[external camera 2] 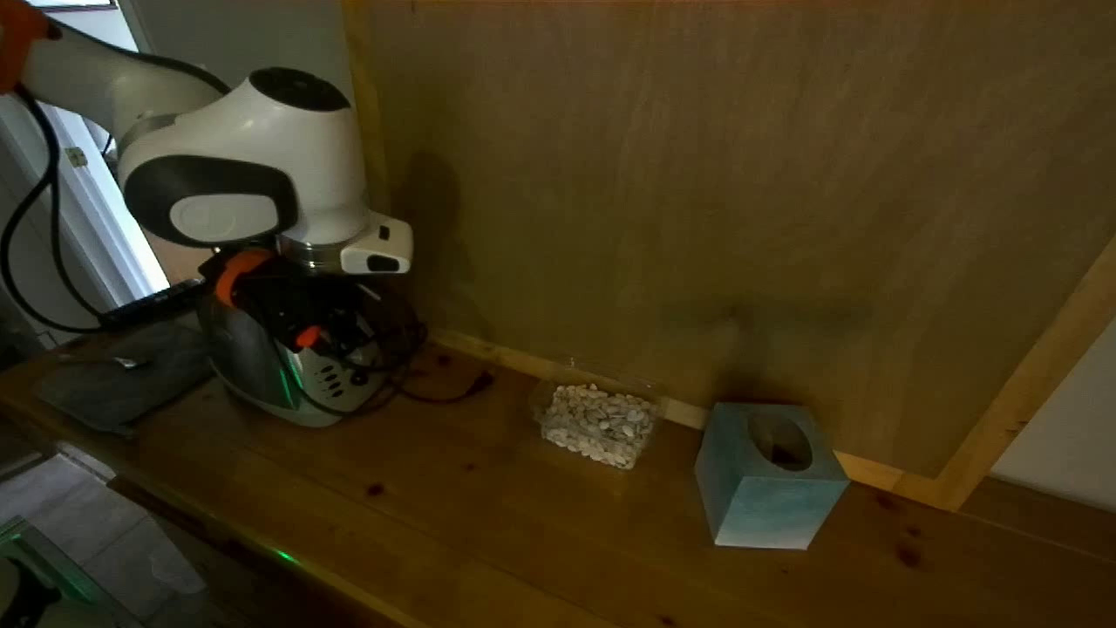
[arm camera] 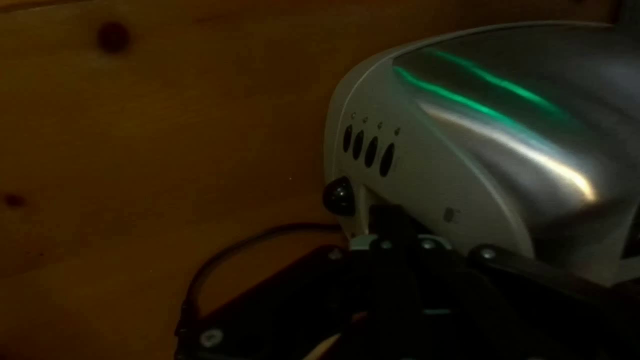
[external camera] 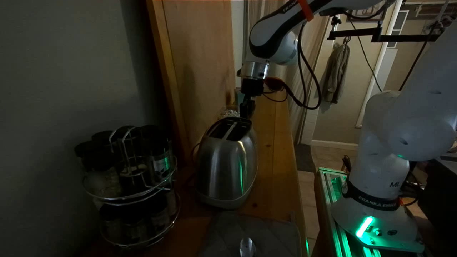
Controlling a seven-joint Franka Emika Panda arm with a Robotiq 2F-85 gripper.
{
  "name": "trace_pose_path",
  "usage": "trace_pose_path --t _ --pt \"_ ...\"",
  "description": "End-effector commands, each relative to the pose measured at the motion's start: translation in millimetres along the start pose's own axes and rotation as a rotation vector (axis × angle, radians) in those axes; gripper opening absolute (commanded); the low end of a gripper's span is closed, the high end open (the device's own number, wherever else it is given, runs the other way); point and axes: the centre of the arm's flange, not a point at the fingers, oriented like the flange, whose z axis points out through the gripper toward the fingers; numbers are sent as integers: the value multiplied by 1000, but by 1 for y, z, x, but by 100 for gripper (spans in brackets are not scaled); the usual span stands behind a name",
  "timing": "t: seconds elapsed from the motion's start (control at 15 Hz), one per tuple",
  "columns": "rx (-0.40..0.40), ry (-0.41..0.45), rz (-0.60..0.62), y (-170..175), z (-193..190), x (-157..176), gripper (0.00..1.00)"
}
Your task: Push the lever on the toaster downwards.
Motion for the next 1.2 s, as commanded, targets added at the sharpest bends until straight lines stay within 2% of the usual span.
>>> trace_pose_path --t 0.0,0.67,1.13 --pt "54 -26 7 4 17 -2 0" --pt "111 -31 18 16 23 -5 0" --pt "110 -42 16 21 27 -5 0"
